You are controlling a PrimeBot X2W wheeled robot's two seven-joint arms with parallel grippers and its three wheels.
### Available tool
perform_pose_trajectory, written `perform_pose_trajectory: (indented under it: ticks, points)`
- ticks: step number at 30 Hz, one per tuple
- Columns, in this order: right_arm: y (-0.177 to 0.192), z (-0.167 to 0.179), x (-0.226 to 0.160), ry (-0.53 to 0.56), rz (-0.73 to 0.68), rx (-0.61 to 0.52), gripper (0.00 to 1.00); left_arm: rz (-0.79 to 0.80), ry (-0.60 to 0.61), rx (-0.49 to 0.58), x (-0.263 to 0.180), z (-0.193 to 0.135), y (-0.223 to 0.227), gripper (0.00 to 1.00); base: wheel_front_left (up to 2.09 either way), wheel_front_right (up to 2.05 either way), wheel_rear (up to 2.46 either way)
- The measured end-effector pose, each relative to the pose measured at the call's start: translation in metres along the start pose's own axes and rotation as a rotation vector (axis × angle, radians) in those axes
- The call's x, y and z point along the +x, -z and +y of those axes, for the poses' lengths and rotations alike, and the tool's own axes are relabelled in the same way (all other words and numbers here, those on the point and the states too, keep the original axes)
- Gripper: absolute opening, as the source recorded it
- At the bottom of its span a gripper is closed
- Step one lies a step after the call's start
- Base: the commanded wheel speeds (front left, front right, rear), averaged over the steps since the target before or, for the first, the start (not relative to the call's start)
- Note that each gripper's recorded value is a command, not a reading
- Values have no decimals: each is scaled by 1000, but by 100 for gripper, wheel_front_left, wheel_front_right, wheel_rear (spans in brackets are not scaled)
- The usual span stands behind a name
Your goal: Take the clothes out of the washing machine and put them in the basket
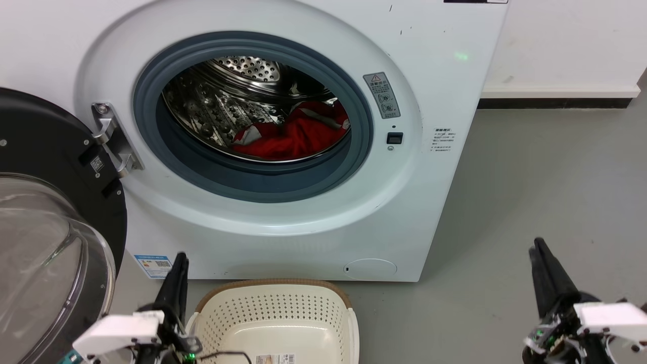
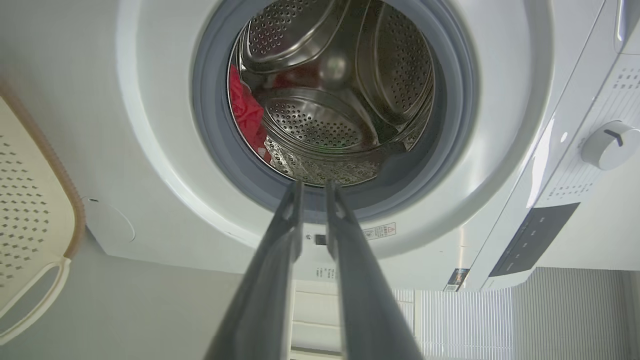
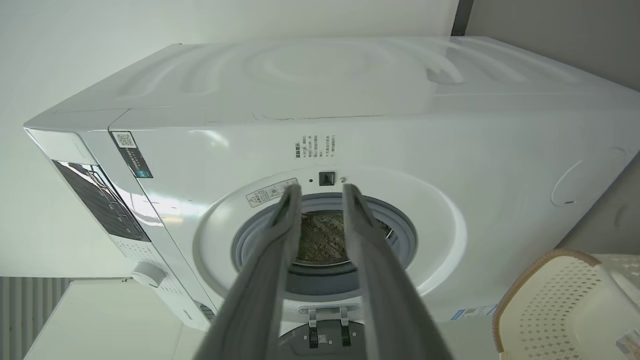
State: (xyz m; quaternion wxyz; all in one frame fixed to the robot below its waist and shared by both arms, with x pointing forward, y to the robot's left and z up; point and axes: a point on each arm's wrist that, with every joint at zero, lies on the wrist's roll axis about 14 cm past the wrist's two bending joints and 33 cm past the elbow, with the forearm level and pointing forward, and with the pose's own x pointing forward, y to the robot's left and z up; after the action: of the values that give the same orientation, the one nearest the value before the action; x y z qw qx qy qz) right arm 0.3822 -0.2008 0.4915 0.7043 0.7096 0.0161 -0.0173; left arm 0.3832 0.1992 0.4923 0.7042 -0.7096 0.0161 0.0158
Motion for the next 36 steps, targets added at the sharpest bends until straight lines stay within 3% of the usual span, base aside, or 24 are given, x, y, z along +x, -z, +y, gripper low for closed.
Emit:
perform_pose_trajectory:
  ticks: [4,11,36]
  points:
    - [-2,-19,-9,54,-12,3,100,-8,-54,-3,-9,19,0,100,0,0,0]
    - [-4,-14,-9,44,-30,-84,100,-30,-36,89,-8,11,-4,100,0,0,0]
    - [15,21,-12,-70,-15,-683,100,-44,-48,578,-11,0,5,100,0,0,0]
